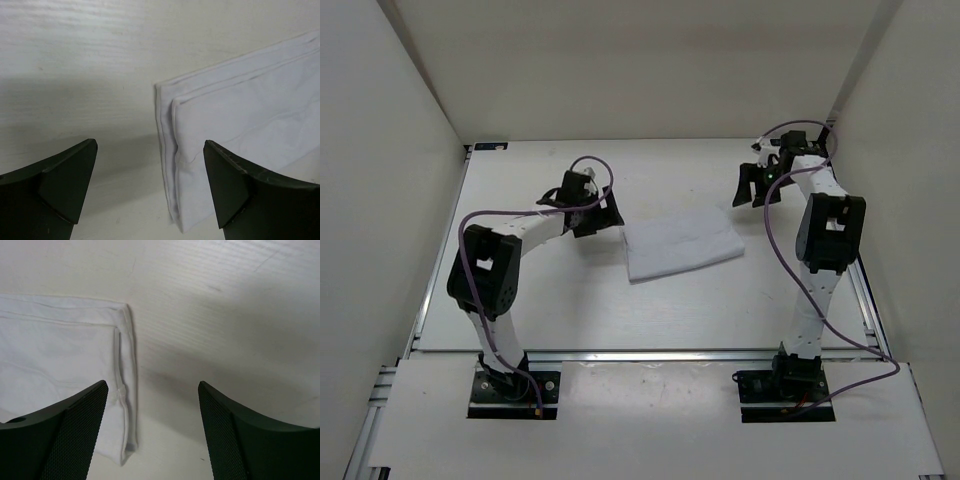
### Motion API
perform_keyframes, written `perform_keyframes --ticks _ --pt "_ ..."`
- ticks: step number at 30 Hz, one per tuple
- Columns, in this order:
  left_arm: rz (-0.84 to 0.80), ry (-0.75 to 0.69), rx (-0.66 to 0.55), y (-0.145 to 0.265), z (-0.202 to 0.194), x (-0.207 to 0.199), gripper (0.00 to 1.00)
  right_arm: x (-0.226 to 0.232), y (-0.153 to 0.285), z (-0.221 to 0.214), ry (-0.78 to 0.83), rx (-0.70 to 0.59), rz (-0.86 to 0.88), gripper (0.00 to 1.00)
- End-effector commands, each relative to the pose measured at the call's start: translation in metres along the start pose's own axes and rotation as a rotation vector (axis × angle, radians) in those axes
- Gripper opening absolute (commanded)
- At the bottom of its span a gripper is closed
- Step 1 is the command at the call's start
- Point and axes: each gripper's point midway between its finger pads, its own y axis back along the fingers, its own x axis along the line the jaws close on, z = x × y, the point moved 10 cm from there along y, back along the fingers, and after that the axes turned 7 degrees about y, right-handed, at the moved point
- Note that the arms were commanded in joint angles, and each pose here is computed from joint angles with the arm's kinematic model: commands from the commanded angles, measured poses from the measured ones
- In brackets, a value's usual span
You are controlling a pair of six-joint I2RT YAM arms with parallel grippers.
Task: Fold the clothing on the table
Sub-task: Fold the skirt
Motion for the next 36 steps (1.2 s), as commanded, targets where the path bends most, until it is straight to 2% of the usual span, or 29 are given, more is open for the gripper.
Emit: perform_keyframes --ticks 1,4,7,10,14,22,24,25,27,28,30,31,33,34,36 --pt "-0.108 -0.029 -0.174 0.037 0.046 -0.035 0.99 -0.002 0.030 0.021 0.026 -0.076 -0.016 0.79" --pt "-0.192 -0.072 -0.130 0.035 0.044 -0.064 0.99 0.001 0.029 0.002 -0.014 -0.036 0.095 0.80" --pt "-0.221 -0.141 0.002 0.018 0.020 -0.086 0.98 0.000 0.027 -0.023 -0.070 0.007 0.161 0.78" --pt "-0.251 -0.211 0.053 0.007 0.004 -0.107 0.99 0.003 0.024 -0.041 -0.083 0.037 0.207 0.79" --pt "-0.346 -0.173 0.129 -0.005 -0.005 -0.127 0.98 0.011 0.015 -0.051 -0.073 0.075 0.251 0.83" --pt "-0.330 -0.199 0.212 -0.035 -0.003 -0.136 0.99 0.033 -0.008 -0.059 -0.081 0.124 0.300 0.82" --pt "-0.330 -0.208 0.238 -0.049 -0.003 -0.142 0.99 0.035 -0.013 -0.058 -0.082 0.129 0.302 0.79" --pt "-0.322 -0.212 0.257 -0.051 -0.004 -0.142 0.99 0.035 -0.018 -0.061 -0.082 0.142 0.303 0.76" --pt "-0.327 -0.235 0.269 -0.058 -0.001 -0.153 0.99 0.040 -0.020 -0.061 -0.075 0.145 0.303 0.58" --pt "-0.299 -0.233 0.312 -0.068 -0.009 -0.147 0.99 0.042 -0.022 -0.060 -0.073 0.144 0.308 0.52" --pt "-0.278 -0.239 0.337 -0.080 -0.012 -0.146 0.98 0.042 -0.023 -0.062 -0.078 0.152 0.302 0.29" --pt "-0.273 -0.234 0.345 -0.082 -0.013 -0.146 0.99 0.042 -0.023 -0.062 -0.084 0.155 0.297 0.23" --pt "-0.279 -0.235 0.359 -0.085 -0.015 -0.148 0.99 0.041 -0.019 -0.058 -0.085 0.142 0.283 0.04" --pt "-0.281 -0.242 0.349 -0.083 -0.014 -0.150 0.99 0.041 -0.018 -0.055 -0.072 0.136 0.270 0.00" --pt "-0.291 -0.253 0.349 -0.079 -0.013 -0.155 0.99 0.040 -0.014 -0.047 -0.057 0.118 0.237 0.00"
